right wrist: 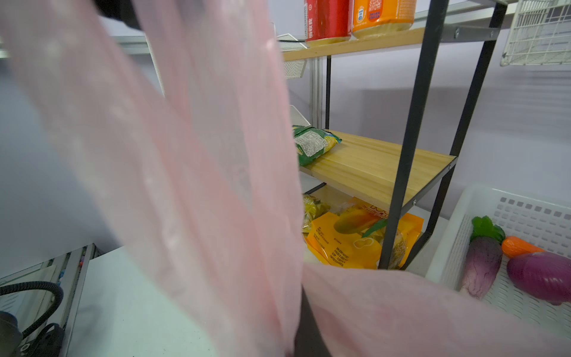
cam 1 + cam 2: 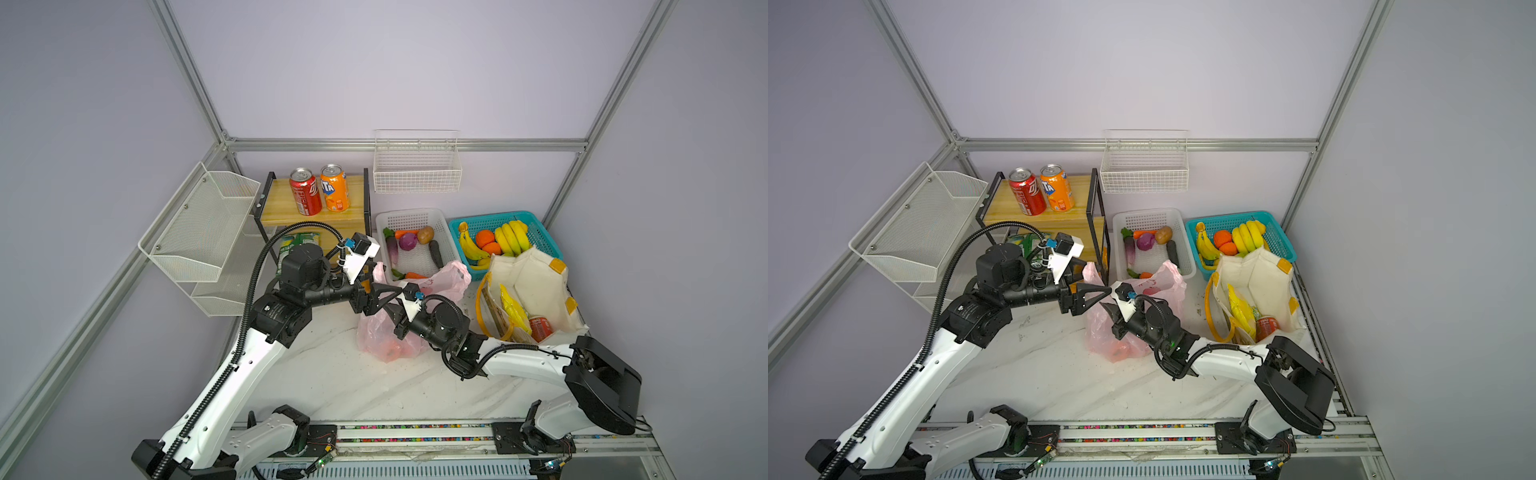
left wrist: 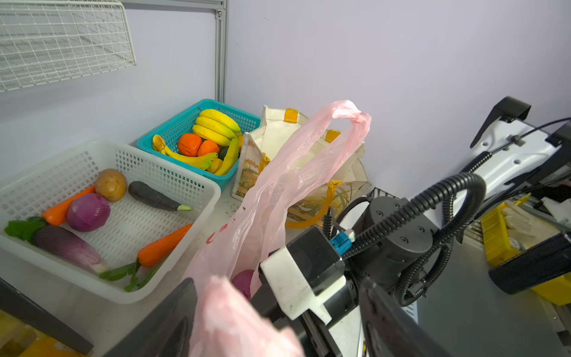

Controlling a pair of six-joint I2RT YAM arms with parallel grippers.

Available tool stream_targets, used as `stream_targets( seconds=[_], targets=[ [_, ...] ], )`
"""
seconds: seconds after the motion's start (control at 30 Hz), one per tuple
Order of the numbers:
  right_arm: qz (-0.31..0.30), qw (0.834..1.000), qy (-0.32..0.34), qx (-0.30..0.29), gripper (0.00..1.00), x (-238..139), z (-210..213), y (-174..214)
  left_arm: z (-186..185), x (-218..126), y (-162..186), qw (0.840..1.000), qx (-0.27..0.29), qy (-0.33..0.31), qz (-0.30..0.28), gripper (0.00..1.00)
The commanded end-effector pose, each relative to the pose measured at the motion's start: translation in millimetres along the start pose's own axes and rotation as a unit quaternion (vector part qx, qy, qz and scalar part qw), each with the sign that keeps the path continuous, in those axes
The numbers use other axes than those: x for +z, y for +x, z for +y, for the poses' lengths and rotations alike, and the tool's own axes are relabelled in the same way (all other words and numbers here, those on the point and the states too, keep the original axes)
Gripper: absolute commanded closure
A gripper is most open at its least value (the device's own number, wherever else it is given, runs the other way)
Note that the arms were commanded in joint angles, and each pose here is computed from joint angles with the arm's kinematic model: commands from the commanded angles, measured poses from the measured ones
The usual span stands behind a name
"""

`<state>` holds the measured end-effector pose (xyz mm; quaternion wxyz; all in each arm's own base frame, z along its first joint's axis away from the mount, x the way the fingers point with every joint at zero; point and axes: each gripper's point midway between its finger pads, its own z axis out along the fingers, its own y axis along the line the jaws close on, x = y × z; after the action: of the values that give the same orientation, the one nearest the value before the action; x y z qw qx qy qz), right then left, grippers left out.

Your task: Place the mixed food into the grocery bags and tie them

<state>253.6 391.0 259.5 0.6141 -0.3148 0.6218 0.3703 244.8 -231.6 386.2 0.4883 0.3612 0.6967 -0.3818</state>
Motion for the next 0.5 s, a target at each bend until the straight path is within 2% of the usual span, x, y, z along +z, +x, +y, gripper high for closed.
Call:
stream_targets(
  seconds=[0.0, 0.1, 0.17, 0.3, 0.33, 0.37, 0.43, 0.47],
  targets=[
    [-0.019, 1.000, -0.017, -0.001, 0.90, -1.2, 4.9, -19.6, -10.3, -23.7, -31.0, 0.996, 0.080, -0.011, -0.033, 0.22],
    [-0.018, 0.999, -0.026, -0.006, 0.90, -1.7, 7.7, -19.5, -0.5, -20.1, -36.6, 0.996, 0.075, -0.025, -0.036, 0.34],
    [-0.016, 0.999, -0.027, -0.006, 0.90, -1.5, 8.3, -18.0, 0.7, -14.4, -43.8, 0.997, 0.064, -0.013, -0.043, 0.43],
    [-0.007, 1.000, -0.019, -0.005, 0.90, -0.6, 4.8, -13.5, -1.0, -6.7, -52.2, 0.998, 0.038, 0.013, -0.053, 0.70],
    [-0.004, 1.000, -0.009, -0.007, 0.86, -1.4, 1.5, -13.1, 0.7, -6.2, -52.2, 0.998, 0.027, 0.010, -0.056, 0.81],
    [0.001, 1.000, 0.010, -0.013, 0.78, -2.4, -4.7, -13.0, 2.9, -6.3, -51.6, 0.998, 0.017, 0.005, -0.059, 0.90],
    [0.002, 0.999, 0.041, -0.016, 0.55, -6.8, -13.3, -19.4, 7.7, -6.4, -48.0, 0.998, -0.007, -0.009, -0.066, 1.00],
    [-0.007, 0.999, 0.051, -0.018, 0.45, -10.2, -14.5, -26.2, 10.2, -6.5, -44.4, 0.997, -0.022, -0.015, -0.069, 1.00]
  ],
)
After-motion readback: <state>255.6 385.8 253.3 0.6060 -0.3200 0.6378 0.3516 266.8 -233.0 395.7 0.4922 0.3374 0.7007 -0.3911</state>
